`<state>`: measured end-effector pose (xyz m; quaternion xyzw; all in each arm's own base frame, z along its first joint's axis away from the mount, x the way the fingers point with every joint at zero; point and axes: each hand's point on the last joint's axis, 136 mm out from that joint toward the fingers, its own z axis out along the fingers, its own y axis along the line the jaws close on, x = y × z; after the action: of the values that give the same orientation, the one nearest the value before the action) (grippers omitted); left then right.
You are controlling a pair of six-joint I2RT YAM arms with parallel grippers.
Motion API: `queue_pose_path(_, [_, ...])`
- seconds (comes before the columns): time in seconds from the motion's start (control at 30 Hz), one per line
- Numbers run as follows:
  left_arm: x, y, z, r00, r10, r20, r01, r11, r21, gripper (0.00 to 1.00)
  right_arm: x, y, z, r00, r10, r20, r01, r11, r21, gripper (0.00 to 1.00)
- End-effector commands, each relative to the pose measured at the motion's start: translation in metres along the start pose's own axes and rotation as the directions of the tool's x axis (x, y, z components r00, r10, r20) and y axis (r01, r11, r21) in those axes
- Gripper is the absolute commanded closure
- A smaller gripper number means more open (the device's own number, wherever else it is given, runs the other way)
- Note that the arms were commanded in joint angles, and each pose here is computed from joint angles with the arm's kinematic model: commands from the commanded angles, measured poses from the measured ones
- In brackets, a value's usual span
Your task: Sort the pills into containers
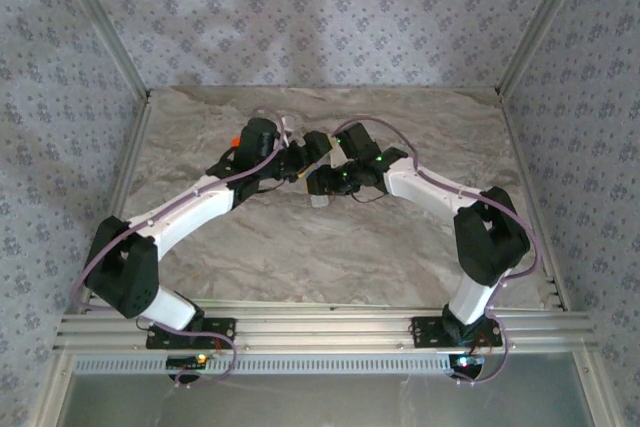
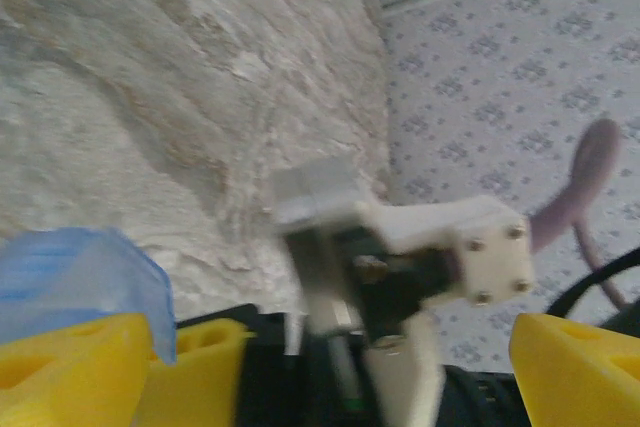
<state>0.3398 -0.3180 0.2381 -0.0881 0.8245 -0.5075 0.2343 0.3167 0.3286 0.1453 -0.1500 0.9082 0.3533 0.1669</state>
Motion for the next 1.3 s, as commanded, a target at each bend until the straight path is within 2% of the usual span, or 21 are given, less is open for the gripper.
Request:
queue_pose_path(0.0, [-0.004,-0.049,-0.004,1.000,0.023,0.004,-0.023,0.991,0.130,0.08,0.003,0.002,0.003,1.000,-0.003,0.001,0.003,1.000,-0.020,0.66])
queue_pose_path(0.13, [-0.006,-0.037,-0.007,0.999,0.038,0.025,-0.040,0.997,0.071,0.08,0.005,-0.006,-0.001,1.000,0.014,0.011,-0.014,1.000,-0.007,0.66])
queue_pose_path(0.4, [-0.031,0.034,-0.043,0.984,0.026,0.178,-0.001,0.990,-0.140,0.06,0.038,-0.047,-0.004,0.999,0.040,-0.037,-0.037,0.996,0.076,0.66])
queue_pose_path(0.57, [-0.034,0.071,-0.065,0.978,0.018,0.208,0.027,0.977,-0.210,0.05,0.053,-0.069,-0.006,0.996,-0.017,-0.085,0.030,0.987,0.158,0.65])
queue_pose_path(0.73, [-0.020,0.095,-0.074,0.980,0.011,0.197,0.040,0.967,-0.250,0.06,0.061,-0.086,-0.006,0.989,-0.076,-0.128,0.106,0.963,0.247,0.65])
queue_pose_path(0.87, [-0.011,0.107,-0.078,0.980,-0.008,0.197,0.060,0.965,-0.256,0.06,0.067,-0.098,0.002,0.970,-0.140,-0.197,0.199,0.926,0.322,0.58])
queue_pose_path(1.0, [-0.006,0.111,-0.081,0.981,-0.002,0.194,0.054,0.963,-0.263,0.05,0.074,-0.109,0.014,0.941,-0.195,-0.275,0.289,0.887,0.359,0.57])
queue_pose_path(1.17, [-0.003,0.113,-0.084,0.983,0.004,0.184,0.048,0.960,-0.277,0.05,0.080,-0.117,0.024,0.925,-0.204,-0.319,0.321,0.871,0.372,0.56])
queue_pose_path(1.23, [-0.003,0.111,-0.084,0.984,0.011,0.178,0.039,0.960,-0.276,0.06,0.081,-0.117,0.026,0.923,-0.207,-0.325,0.327,0.867,0.375,0.51])
queue_pose_path(1.27, [-0.003,0.112,-0.084,0.984,0.011,0.176,0.039,0.960,-0.279,0.06,0.082,-0.118,0.027,0.921,-0.208,-0.330,0.331,0.864,0.379,0.46])
